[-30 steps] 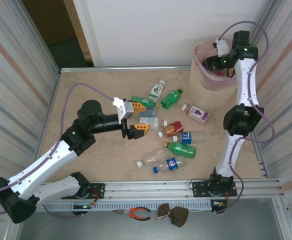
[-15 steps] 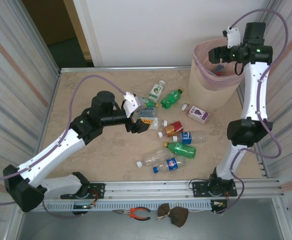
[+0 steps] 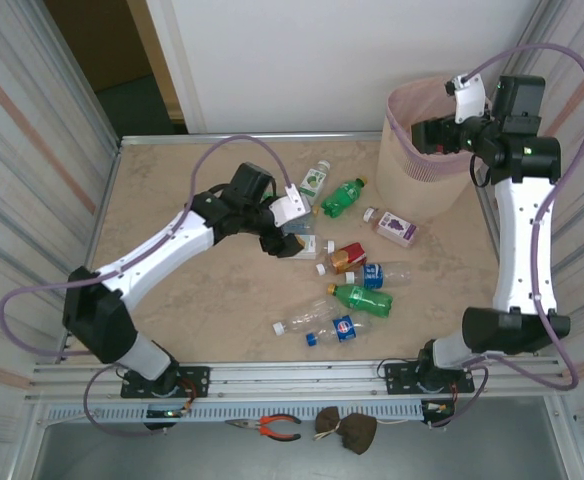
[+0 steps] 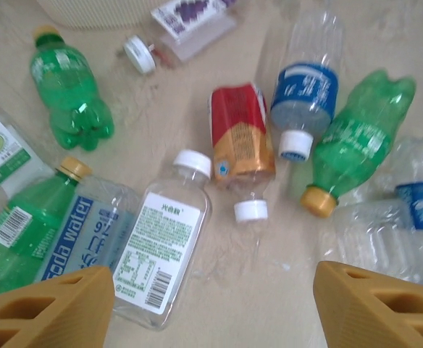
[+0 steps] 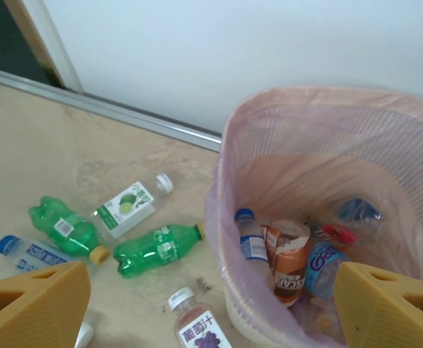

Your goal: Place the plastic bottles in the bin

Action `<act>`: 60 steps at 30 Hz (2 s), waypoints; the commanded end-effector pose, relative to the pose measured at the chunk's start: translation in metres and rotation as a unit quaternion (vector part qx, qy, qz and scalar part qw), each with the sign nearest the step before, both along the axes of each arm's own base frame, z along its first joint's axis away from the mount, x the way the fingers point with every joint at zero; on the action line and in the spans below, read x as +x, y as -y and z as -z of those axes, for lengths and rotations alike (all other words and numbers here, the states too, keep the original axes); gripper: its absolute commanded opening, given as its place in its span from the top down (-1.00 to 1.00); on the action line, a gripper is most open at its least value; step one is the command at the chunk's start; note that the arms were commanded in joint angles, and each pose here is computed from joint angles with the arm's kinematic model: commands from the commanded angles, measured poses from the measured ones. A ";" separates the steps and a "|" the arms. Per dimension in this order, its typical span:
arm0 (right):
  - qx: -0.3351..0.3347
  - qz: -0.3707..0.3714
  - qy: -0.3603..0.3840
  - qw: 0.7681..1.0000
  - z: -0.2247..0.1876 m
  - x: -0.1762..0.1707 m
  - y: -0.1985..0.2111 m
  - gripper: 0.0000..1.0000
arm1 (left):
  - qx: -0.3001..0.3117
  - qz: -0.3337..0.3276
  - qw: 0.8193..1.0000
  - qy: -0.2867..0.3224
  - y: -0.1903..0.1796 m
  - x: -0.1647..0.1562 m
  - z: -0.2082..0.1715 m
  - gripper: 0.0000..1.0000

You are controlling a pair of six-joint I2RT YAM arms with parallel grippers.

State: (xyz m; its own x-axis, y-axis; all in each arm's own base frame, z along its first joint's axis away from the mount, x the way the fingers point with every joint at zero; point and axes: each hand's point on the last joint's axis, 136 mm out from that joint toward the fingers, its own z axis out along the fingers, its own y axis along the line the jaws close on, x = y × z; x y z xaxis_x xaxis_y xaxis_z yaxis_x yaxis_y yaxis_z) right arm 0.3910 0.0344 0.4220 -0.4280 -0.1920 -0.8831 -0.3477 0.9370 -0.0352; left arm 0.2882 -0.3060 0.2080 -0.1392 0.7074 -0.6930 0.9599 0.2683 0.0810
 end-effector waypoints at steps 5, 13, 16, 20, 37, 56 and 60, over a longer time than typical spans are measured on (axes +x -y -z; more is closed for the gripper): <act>0.009 0.005 0.020 1.000 -0.005 -0.033 -0.005 -0.74 | 0.100 0.112 0.988 0.042 -0.010 0.006 0.048 -0.42; 0.005 0.003 0.015 1.000 0.002 -0.048 -0.007 -0.74 | 0.154 0.151 0.973 0.078 -0.005 0.033 0.103 -0.44; 0.005 -0.001 0.009 1.000 0.005 -0.050 -0.008 -0.75 | 0.165 0.152 0.971 0.078 -0.003 0.041 0.118 -0.44; 0.004 -0.003 0.002 1.000 0.008 -0.052 -0.009 -0.75 | 0.167 0.145 0.971 0.086 0.000 0.053 0.131 -0.46; -0.002 -0.006 0.002 1.000 0.009 -0.053 -0.011 -0.76 | 0.190 0.126 0.973 0.045 -0.009 0.061 0.169 -0.48; -0.002 -0.020 0.007 1.000 0.005 -0.054 -0.020 -0.76 | 0.208 0.056 0.976 -0.032 -0.044 0.020 0.177 -0.31; -0.003 -0.024 0.006 1.000 0.006 -0.054 -0.022 -0.76 | 0.221 0.043 0.973 -0.049 -0.056 0.008 0.182 -0.31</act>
